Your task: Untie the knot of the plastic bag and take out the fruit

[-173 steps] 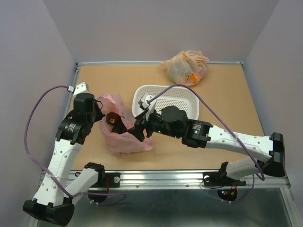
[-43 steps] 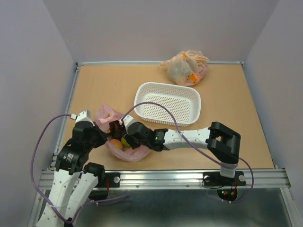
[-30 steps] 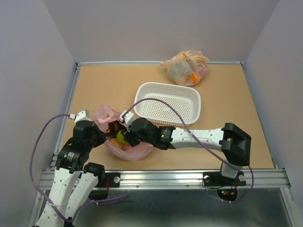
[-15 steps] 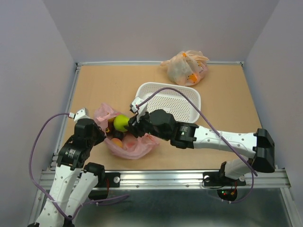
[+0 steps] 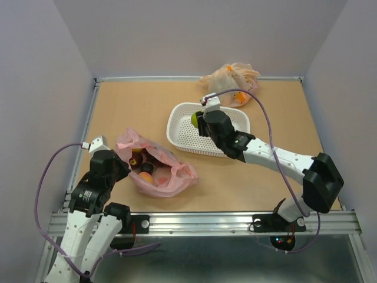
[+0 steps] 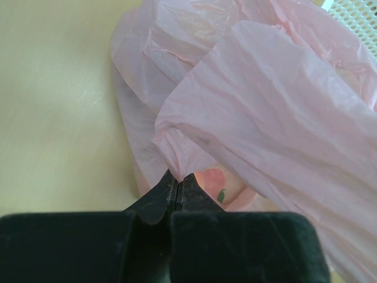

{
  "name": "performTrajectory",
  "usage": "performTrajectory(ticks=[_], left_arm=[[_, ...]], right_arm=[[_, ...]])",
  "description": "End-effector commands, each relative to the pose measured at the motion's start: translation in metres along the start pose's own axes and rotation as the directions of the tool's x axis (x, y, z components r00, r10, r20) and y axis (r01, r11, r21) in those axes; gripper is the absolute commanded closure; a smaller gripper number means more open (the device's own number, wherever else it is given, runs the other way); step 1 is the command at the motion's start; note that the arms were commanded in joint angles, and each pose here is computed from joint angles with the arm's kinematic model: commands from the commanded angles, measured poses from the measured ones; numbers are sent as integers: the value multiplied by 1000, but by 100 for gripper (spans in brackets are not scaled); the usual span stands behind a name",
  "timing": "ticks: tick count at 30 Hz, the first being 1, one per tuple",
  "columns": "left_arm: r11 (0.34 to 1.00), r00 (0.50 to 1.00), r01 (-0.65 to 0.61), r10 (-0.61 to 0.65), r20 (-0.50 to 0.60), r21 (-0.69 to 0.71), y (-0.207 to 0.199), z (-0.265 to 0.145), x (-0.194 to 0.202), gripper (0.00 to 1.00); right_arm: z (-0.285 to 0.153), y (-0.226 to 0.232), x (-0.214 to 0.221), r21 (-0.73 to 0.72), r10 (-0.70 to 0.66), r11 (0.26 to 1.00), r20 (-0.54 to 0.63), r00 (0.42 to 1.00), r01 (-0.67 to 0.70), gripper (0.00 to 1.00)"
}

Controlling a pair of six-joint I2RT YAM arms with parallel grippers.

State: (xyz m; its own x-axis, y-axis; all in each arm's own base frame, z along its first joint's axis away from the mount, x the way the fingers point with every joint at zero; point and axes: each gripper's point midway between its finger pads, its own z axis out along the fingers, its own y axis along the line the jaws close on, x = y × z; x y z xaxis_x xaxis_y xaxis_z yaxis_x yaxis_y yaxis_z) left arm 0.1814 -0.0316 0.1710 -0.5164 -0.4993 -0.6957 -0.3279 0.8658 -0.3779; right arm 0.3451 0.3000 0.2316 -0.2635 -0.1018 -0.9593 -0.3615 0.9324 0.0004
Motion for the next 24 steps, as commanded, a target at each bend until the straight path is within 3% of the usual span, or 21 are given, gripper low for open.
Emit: performTrajectory(ticks=[1, 4, 6, 7, 11, 16, 18, 24], left_arm=[[1000, 999, 17, -17, 37, -4, 0, 0, -8, 100], [1000, 999, 23, -23, 48, 2, 0, -2, -9, 100], [1000, 998, 26, -26, 52, 4, 0, -3, -9, 100], [1000, 998, 29, -29, 54, 3, 0, -3, -10, 100], [1000, 998, 29, -30, 54, 4, 0, -3, -9, 100], [1000, 998, 25, -25, 53, 5, 0, -2, -9, 100], [1000, 998, 25, -26, 54, 8, -1, -2, -10, 100], [1000, 999, 22, -22, 49, 5, -1, -1, -9, 100]], right_arm=[[29, -23, 28, 87, 50, 995, -43, 998, -46, 98], [42, -30, 46, 109, 40, 994, -86, 995, -31, 86], [45, -27, 49, 92, 41, 995, -95, 995, -32, 54], [46, -25, 51, 76, 40, 997, -103, 994, -32, 29], [42, -15, 43, 21, 41, 999, -104, 994, -39, 0], [28, -1, 22, -76, 40, 996, -95, 995, -47, 0], [14, 16, 7, -180, 46, 982, -77, 996, -60, 0], [-46, 98, -29, -485, -29, 874, 23, 999, 37, 4]])
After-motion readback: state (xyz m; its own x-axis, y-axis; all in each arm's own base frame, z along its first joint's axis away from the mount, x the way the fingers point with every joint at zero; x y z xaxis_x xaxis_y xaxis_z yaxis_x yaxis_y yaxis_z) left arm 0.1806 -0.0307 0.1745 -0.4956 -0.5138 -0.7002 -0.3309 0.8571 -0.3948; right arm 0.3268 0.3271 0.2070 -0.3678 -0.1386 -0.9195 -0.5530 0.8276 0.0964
